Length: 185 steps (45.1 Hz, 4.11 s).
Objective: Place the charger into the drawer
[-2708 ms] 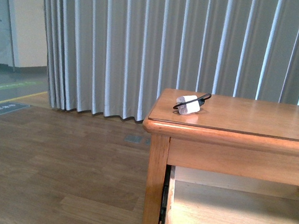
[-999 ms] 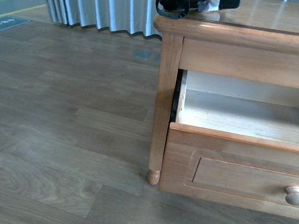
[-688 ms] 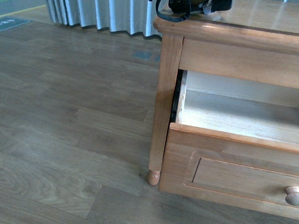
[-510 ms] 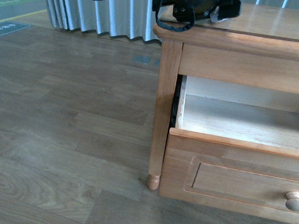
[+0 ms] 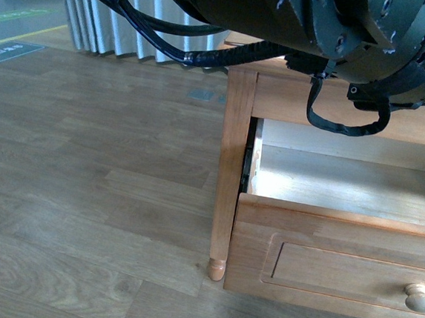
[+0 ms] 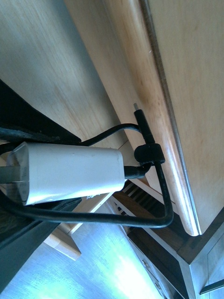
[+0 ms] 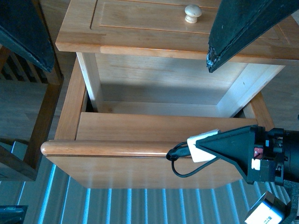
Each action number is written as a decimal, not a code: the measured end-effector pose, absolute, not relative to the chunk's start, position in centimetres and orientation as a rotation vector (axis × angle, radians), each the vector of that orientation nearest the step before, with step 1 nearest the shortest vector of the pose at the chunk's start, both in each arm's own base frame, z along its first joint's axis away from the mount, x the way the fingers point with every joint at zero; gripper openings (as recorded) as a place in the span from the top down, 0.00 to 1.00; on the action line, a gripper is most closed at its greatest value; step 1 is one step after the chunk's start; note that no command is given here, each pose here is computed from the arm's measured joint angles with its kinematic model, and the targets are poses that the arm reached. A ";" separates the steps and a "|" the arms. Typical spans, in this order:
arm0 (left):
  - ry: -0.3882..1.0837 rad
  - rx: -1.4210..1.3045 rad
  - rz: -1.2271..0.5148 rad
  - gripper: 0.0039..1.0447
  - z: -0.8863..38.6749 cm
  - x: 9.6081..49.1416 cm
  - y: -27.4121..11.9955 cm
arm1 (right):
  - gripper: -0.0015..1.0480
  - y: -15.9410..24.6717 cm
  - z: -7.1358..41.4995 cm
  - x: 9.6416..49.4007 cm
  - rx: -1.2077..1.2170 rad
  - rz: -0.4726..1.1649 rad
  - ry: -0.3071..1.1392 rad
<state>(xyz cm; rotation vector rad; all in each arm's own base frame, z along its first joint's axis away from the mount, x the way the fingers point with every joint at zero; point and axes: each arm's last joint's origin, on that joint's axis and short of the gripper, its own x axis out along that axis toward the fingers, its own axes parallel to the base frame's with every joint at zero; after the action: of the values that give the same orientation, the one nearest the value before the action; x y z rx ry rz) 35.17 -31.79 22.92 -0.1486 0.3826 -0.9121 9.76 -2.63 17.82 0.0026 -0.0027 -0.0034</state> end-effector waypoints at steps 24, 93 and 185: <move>0.443 -0.159 -0.858 0.74 21.2 35.1 -32.3 | 0.08 -2.6 17.8 9.8 0.003 -0.003 -0.003; 0.058 -0.253 0.021 0.15 25.8 14.1 -2.8 | 0.08 -2.6 17.8 9.8 0.002 -0.003 -0.003; -0.008 -0.007 -0.002 0.10 16.7 9.7 0.0 | 0.08 -1.9 15.4 15.1 -0.262 -0.025 0.407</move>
<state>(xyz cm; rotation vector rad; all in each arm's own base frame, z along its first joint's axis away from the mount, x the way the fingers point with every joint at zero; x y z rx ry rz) 9.72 -0.02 16.73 -0.0071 -0.0078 -0.0019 15.15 -1.94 15.44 -0.2618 0.4068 -0.0253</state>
